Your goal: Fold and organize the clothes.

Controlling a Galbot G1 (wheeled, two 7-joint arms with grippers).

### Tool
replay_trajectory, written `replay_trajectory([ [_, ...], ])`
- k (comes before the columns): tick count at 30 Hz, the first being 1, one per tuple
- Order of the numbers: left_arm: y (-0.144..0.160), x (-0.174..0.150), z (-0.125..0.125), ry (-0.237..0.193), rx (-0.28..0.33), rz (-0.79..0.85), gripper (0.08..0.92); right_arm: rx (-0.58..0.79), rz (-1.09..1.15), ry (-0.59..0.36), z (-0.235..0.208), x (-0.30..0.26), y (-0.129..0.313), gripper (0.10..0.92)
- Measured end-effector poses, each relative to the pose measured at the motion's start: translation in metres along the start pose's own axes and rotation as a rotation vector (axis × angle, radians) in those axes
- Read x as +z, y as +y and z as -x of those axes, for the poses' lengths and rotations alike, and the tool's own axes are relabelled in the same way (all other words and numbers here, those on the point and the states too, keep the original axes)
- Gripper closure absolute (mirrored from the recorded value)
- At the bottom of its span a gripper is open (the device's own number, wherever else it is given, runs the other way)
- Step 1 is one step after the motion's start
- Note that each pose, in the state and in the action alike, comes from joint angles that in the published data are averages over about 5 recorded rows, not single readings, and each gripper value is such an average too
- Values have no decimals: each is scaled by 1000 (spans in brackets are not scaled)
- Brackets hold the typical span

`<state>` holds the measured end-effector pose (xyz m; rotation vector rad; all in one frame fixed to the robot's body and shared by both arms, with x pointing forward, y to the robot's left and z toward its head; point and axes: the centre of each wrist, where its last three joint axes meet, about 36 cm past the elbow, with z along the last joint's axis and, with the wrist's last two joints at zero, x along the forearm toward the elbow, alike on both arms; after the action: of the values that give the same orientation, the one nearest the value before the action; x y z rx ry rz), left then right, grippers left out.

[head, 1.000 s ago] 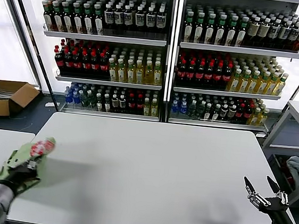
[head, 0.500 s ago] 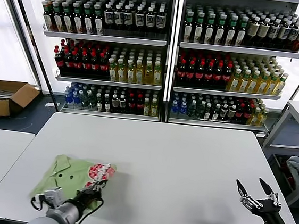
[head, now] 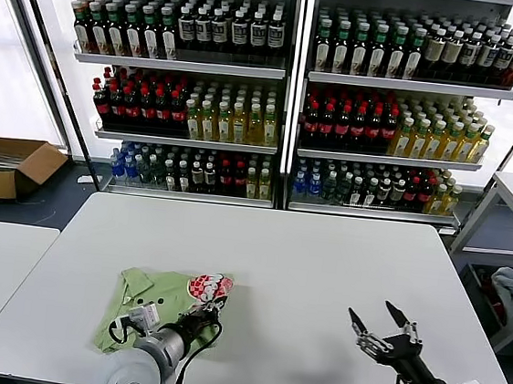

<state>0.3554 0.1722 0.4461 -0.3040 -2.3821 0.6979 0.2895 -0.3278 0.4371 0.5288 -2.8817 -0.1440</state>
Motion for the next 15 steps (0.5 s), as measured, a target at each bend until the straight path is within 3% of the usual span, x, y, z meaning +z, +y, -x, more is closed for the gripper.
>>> replay_trajectory([
  [7, -6, -9, -19, -9, 36, -25, 571, -67, 63, 72, 27, 5, 29, 200],
  [15, 6, -43, -60, -85, 27, -45, 337, -149, 146, 157, 70, 25, 77, 200],
])
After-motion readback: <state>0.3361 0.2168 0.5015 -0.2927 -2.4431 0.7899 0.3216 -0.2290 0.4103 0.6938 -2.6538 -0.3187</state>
